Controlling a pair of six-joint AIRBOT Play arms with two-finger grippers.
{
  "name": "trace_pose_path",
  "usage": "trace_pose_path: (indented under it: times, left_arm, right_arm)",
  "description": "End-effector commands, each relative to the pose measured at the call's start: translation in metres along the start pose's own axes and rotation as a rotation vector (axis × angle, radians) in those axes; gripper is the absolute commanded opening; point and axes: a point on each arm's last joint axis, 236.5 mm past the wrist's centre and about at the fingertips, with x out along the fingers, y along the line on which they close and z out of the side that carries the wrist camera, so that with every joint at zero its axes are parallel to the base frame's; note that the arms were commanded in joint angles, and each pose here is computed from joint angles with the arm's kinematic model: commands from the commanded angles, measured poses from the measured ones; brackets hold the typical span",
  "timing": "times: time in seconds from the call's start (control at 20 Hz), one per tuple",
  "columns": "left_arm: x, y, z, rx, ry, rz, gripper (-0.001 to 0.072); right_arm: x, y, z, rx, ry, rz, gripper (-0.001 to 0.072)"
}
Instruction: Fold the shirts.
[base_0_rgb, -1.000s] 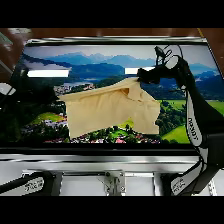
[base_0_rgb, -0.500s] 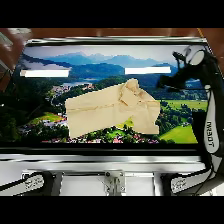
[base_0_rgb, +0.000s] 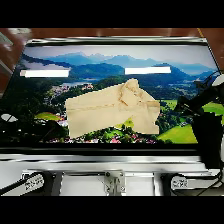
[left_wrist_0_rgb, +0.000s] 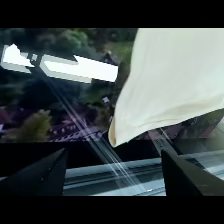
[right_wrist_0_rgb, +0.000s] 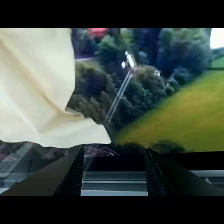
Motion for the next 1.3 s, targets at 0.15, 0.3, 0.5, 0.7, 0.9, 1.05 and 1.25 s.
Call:
trace_pose_path:
  times: [0.15,0.3,0.5,0.7,0.9,1.05,1.25]
  left_arm:
    - [0.045,-0.011,-0.006,-0.012,0.03,-0.03,0.07]
    - [0.055,-0.016,-0.005,-0.037,0.037,-0.048,0.0699]
    - [0.061,-0.036,0.008,-0.1,-0.008,-0.123,0.0294]
    - [0.061,-0.044,0.004,-0.04,0.005,-0.147,0.004]
    - [0.056,-0.053,-0.004,0.002,0.036,-0.173,0.0038]
    - [0.049,-0.061,-0.008,0.026,0.041,-0.19,0.0038]
    - [0.04,-0.064,-0.002,0.034,0.004,-0.197,0.0038]
  right_arm:
    - [0.019,0.013,0.001,-0.006,-0.021,0.022,0.0509]
    - [0.021,0.02,0.0,-0.03,-0.017,0.019,0.0509]
    - [0.022,0.022,0.0,-0.037,-0.018,0.015,0.0509]
    - [0.023,0.022,0.005,-0.038,-0.037,0.015,0.0642]
    - [0.031,0.027,0.028,-0.035,-0.108,0.045,0.0641]
    - [0.049,0.037,0.048,0.007,-0.137,0.114,0.0641]
    - [0.086,0.048,0.057,0.075,-0.085,0.215,0.0641]
